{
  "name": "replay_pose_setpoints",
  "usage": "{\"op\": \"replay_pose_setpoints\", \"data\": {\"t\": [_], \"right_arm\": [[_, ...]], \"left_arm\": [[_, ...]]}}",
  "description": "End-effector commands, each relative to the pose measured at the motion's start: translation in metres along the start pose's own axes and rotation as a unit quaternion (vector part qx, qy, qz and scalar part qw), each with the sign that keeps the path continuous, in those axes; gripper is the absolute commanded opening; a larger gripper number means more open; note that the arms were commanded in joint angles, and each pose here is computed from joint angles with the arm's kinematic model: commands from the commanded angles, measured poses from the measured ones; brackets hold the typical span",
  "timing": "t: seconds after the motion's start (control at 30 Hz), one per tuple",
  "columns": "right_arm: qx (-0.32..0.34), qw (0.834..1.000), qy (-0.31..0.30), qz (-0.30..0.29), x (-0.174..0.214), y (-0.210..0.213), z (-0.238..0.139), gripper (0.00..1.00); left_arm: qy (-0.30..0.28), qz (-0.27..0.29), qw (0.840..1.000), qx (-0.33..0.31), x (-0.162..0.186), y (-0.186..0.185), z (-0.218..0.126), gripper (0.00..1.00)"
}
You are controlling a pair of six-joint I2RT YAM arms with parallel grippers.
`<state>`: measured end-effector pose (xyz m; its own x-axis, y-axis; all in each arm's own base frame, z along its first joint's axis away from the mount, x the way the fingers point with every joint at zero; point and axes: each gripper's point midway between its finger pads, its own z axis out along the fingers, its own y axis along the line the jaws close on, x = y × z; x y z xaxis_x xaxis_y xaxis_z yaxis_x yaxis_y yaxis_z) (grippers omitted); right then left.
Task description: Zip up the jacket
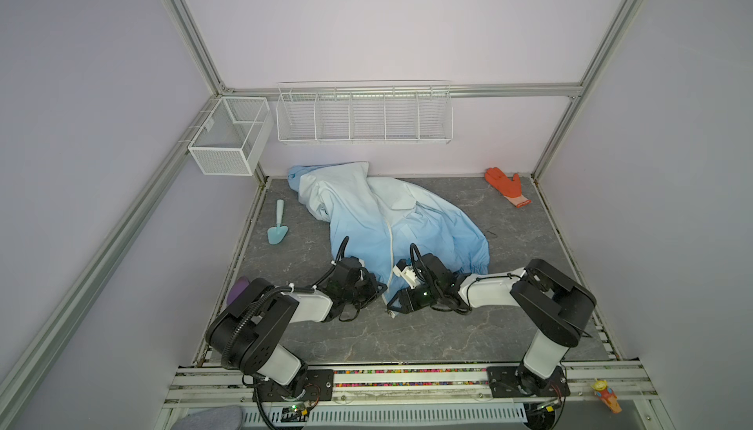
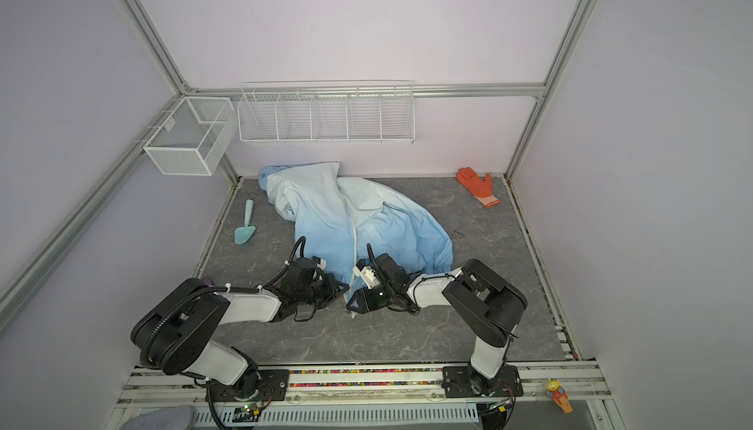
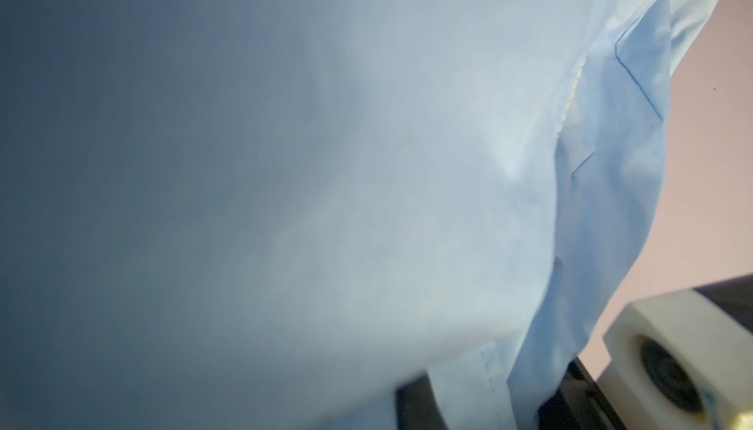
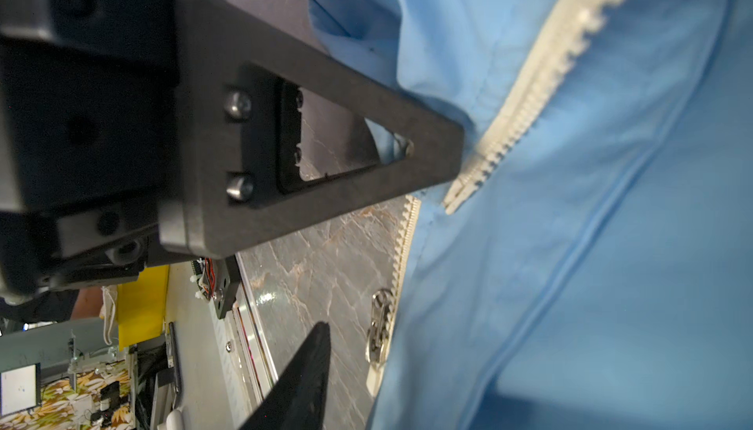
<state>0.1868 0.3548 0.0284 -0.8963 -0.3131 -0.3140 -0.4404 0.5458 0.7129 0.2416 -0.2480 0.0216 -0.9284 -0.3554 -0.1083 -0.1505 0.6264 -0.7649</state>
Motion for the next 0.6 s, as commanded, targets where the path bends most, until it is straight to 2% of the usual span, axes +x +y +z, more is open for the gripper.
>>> {"op": "replay_pose_setpoints", "data": {"t": [0.0, 0.1, 0.4, 0.57], "right_arm": [[0.079, 0.991, 0.080, 0.067, 0.055, -0.046, 0.006, 0.39], [0.081, 0.991, 0.081, 0.070, 0.055, -0.047, 0.007, 0.34], [0.077, 0.990, 0.097, 0.066, 0.062, -0.048, 0.008, 0.32], [0.081, 0.989, 0.106, 0.067, 0.067, -0.050, 0.007, 0.20]], "left_arm": [[0.009, -0.034, 0.992, -0.125, 0.015, 0.069, -0.005, 0.00], [0.008, -0.034, 0.992, -0.125, 0.015, 0.069, -0.006, 0.00], [0.007, -0.037, 0.991, -0.126, 0.013, 0.070, -0.006, 0.00], [0.007, -0.037, 0.991, -0.126, 0.013, 0.070, -0.006, 0.00]]}}
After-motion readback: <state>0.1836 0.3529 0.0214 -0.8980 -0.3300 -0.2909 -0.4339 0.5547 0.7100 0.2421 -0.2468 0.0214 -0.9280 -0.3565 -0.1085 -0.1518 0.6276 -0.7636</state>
